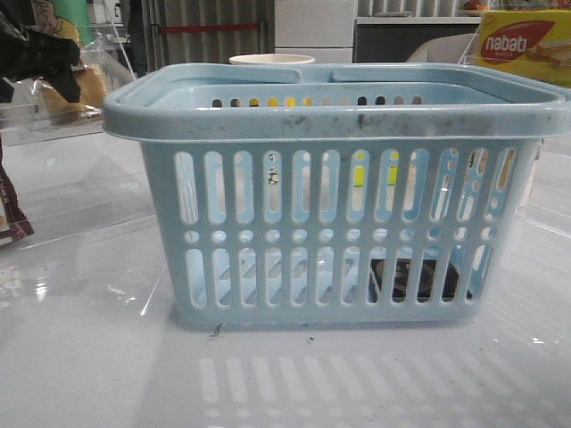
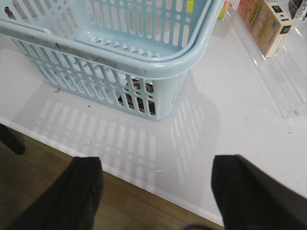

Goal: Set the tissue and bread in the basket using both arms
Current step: 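Grasp the wrapped bread on the acrylic shelf with the left gripper, then carry the bread over the basket and lower it inside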

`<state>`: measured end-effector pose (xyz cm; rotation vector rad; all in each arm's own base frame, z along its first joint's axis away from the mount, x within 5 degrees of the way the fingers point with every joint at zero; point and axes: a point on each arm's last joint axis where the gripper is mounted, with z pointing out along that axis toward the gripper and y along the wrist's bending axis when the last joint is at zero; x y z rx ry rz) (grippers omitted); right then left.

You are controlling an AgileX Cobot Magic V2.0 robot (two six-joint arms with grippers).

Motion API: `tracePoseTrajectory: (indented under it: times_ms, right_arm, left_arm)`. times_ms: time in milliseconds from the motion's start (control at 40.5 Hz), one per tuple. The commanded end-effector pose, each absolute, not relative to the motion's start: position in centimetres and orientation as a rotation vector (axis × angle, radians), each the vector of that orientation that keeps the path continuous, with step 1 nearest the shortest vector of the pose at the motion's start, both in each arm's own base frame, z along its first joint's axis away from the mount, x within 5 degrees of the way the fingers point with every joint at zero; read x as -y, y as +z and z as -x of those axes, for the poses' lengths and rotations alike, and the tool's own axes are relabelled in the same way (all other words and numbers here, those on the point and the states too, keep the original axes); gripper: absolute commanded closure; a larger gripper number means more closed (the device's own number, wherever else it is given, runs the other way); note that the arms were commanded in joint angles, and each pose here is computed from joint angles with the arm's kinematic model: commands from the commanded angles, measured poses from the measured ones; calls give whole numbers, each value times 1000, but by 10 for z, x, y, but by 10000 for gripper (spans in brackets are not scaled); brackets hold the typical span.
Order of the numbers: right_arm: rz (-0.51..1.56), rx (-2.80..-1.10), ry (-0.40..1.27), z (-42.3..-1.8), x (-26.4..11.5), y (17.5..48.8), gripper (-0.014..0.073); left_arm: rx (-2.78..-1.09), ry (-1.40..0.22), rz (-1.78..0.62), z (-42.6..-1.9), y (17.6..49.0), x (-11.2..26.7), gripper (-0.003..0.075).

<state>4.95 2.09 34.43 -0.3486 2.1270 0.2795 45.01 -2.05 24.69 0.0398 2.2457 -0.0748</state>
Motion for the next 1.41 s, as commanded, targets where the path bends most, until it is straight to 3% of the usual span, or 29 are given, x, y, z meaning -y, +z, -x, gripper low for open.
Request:
tracePoseTrajectory:
  times_ms: [0,99,321,519,791,1136,1384]
  right_arm:
    - [347,-2041,285,-53,-22,357,26]
    - [347,-2041,285,-53,-22,357,26]
    - [347,-2041,285,-53,-22,357,26]
    - [347,-2041,285,-53,-22,357,26]
    - [344,-2024,288,-53,-22,358,26]
    - [343,-2015,290,-54,-22,359,26]
    - [343,-2015,290,-54,-22,359,26]
  left_arm:
    - [-2062,-78,-14,-454,286,20,134]
    - [-2044,-76,-12,-455,287,20,195]
    - [-2043,-76,-12,-455,287,20,455]
    - [-2028,-78,-13,-449,299,20,633]
    - [-1993,-99,-40,-415,352,25,629]
    - [-1951,-161,-217,-324,435,58,629]
    - [-1899,-273,-456,-256,451,104,629]
